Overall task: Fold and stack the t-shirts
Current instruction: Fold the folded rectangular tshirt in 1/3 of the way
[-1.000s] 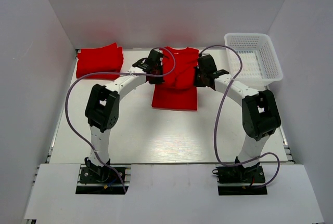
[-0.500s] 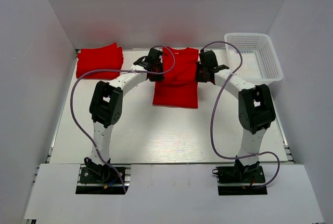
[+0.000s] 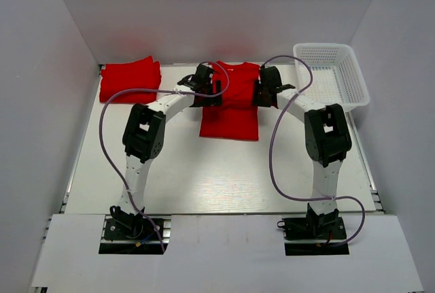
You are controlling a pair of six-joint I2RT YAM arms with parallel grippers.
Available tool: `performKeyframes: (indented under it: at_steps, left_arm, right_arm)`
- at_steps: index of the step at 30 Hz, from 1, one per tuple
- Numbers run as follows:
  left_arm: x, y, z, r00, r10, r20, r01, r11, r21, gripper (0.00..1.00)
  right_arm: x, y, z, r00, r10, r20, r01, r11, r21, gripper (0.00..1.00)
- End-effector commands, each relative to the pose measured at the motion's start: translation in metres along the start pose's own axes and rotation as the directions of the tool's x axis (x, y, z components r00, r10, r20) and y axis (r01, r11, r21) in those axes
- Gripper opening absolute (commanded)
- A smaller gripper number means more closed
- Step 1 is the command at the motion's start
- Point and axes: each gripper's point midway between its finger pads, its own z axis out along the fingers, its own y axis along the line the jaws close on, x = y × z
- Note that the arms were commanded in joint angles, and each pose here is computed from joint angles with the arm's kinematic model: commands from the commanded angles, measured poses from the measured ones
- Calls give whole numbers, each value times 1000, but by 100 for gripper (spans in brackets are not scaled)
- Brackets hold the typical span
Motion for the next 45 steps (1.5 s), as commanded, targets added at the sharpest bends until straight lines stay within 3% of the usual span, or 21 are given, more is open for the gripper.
performKeyframes:
  at_steps: [1, 2, 6, 10, 13, 23, 29, 34, 38, 45]
  left_arm:
    - [-47, -1, -36, 991, -29, 129, 31, 999, -15, 99]
    - [-48, 3, -40, 991, -28, 133, 33, 999, -35, 99]
    - [-55, 8, -73, 983, -43, 178, 51, 998, -37, 99]
    - [-51, 23, -111, 971, -57, 231, 75, 995, -67, 99]
    - [-44, 33, -140, 964, -74, 256, 95, 993, -71, 99]
    - [39, 70, -185, 980, -86, 181, 105, 990, -97, 99]
    - [91, 84, -195, 991, -79, 106, 88, 993, -80, 99]
    - [118, 95, -198, 994, -98, 39, 102, 988, -116, 99]
    - [124, 97, -199, 994, -106, 17, 107, 986, -128, 99]
    - [114, 94, -204, 997, -75, 32, 78, 990, -119, 99]
  right_arm:
    - [-57, 21, -21, 988, -35, 150, 47, 995, -82, 44]
    - [-64, 22, -27, 985, -41, 167, 57, 994, -91, 89]
    - [-66, 29, -52, 980, -79, 183, 101, 988, -117, 90]
    - [-40, 29, -69, 984, -88, 152, 112, 982, -154, 90]
    - [-27, 47, -85, 982, -121, 145, 155, 954, -255, 90]
    - [28, 117, -64, 962, -267, 57, 259, 824, -503, 90]
    - [26, 158, -33, 958, -282, 46, 256, 776, -576, 90]
    - [-11, 179, -13, 966, -228, 123, 256, 771, -583, 90]
    - [-42, 179, 19, 976, -122, 180, 201, 824, -529, 90]
    - [-106, 184, -11, 944, -74, 323, 231, 844, -484, 90]
